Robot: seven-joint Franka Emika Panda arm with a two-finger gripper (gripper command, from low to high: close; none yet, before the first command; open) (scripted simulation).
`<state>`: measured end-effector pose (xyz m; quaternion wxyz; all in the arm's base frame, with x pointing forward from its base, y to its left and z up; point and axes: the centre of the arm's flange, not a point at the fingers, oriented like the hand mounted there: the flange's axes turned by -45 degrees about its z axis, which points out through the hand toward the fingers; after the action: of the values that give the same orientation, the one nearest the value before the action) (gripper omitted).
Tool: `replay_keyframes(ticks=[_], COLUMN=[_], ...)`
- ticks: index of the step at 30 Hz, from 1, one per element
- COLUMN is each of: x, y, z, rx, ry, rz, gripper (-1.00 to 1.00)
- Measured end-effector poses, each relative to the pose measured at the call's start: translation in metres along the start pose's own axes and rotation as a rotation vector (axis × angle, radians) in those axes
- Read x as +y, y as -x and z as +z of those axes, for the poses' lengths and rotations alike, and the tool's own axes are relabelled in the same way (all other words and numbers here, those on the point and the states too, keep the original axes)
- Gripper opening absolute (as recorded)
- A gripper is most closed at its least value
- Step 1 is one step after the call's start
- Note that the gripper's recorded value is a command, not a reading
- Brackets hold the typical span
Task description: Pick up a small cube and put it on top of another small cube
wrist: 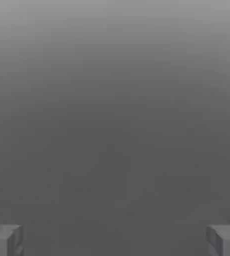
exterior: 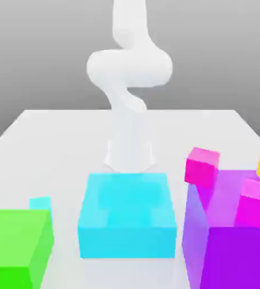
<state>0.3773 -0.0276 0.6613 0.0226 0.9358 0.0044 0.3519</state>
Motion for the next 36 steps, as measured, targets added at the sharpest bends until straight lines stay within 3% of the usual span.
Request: replay_keyframes(ticks=[9, 19, 26, 27, 36], x=[0.115, 0.186, 0.186, 0.185, 0.186], y=[0.123, 0.358, 0.417, 0.421, 0.412], z=[0.197, 0.293, 0.338, 0.342, 0.332], rx=[-0.351, -0.685, -0.711, -0.711, -0.711], ry=[0.049, -0.110, -0.130, -0.130, -0.132], rz=[-0.139, -0.216, -0.220, -0.220, -0.219], gripper=[0.00, 0.00, 0.00, -1.00, -1.00])
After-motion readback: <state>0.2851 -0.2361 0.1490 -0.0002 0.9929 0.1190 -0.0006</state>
